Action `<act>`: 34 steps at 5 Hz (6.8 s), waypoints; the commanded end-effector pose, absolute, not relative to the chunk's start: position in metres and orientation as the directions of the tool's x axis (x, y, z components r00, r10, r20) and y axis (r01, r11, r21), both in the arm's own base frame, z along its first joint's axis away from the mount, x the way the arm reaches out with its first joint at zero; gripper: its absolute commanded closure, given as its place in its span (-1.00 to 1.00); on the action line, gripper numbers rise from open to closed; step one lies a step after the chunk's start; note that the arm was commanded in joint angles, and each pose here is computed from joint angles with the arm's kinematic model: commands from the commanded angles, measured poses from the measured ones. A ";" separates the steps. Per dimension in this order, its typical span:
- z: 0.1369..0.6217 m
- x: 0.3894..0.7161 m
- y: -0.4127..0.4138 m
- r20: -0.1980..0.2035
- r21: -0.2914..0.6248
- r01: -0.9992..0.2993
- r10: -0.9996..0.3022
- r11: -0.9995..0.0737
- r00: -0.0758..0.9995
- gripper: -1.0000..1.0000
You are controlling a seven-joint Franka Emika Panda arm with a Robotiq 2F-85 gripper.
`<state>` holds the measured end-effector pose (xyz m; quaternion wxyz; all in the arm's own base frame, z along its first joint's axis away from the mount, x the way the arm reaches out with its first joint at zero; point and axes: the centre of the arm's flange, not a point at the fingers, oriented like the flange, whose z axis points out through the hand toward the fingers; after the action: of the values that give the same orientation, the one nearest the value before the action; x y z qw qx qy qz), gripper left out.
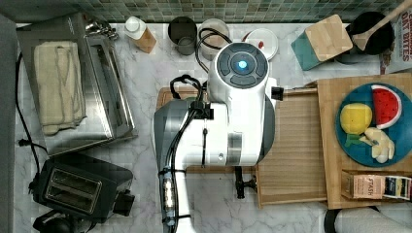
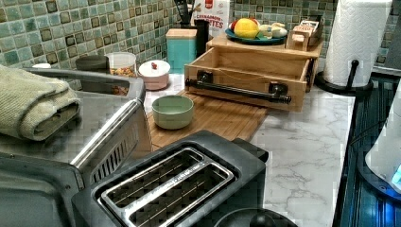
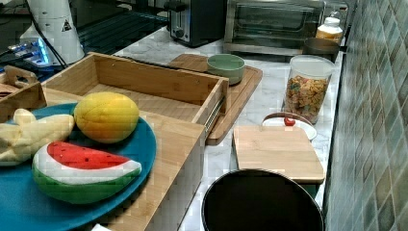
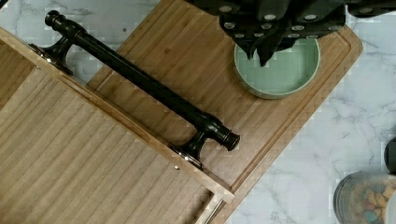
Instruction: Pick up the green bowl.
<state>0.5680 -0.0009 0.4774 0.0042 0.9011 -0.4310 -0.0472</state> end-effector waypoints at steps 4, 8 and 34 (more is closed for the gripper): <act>0.448 0.531 0.020 -0.046 -0.019 -0.874 -0.873 -0.486 0.486 1.00; 0.399 0.508 0.074 -0.037 -0.085 -0.909 -0.910 -0.408 0.412 -1.00; 0.556 0.525 0.002 0.113 -0.179 -0.969 -0.982 -0.169 0.151 1.00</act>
<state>0.5067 0.0143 0.4872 0.0063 0.7841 -0.6177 0.0599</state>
